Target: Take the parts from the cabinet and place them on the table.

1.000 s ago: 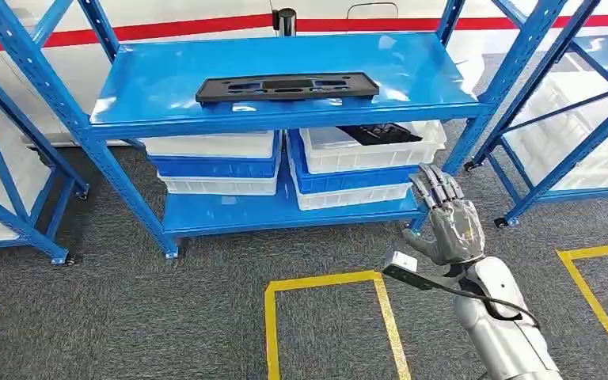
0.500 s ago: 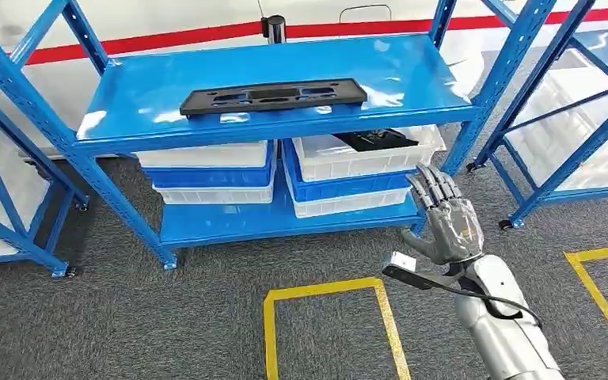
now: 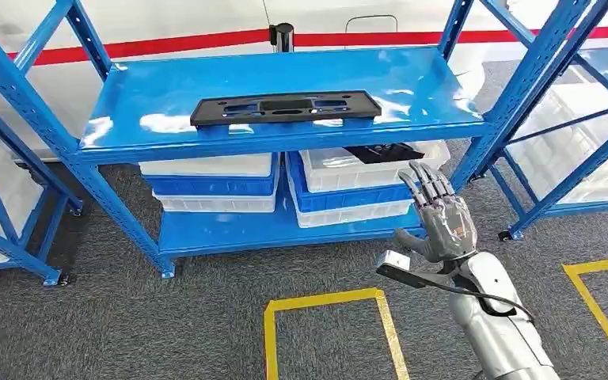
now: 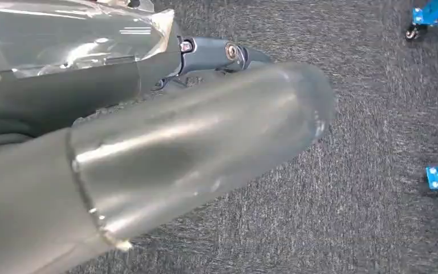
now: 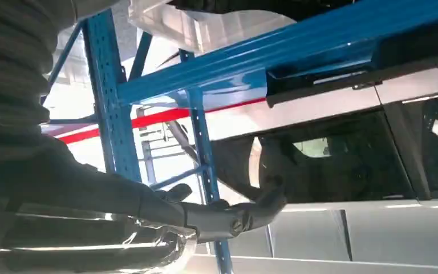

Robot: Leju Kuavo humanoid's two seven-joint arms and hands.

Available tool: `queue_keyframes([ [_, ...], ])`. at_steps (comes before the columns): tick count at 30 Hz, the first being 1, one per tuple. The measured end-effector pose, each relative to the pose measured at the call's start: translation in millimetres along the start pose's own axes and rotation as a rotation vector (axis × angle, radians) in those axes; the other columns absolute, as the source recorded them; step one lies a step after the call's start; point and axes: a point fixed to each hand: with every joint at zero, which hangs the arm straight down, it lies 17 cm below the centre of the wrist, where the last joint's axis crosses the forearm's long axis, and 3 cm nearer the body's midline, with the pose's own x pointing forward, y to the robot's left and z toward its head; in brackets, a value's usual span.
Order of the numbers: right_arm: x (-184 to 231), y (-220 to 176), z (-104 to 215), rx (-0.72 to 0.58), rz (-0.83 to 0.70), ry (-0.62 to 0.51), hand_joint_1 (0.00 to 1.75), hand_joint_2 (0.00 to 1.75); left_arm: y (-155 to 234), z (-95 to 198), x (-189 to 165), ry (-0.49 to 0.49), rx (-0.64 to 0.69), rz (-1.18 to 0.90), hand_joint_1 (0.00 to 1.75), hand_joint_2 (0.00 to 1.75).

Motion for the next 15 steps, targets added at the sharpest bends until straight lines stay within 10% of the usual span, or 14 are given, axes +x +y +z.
queue_keyframes([
  [15,2.6,3.0,1.1,0.003,-0.008,0.002,0.0,1.75,0.6,1.2,-2.1,0.005,0.006,-0.001,0.0,0.0],
])
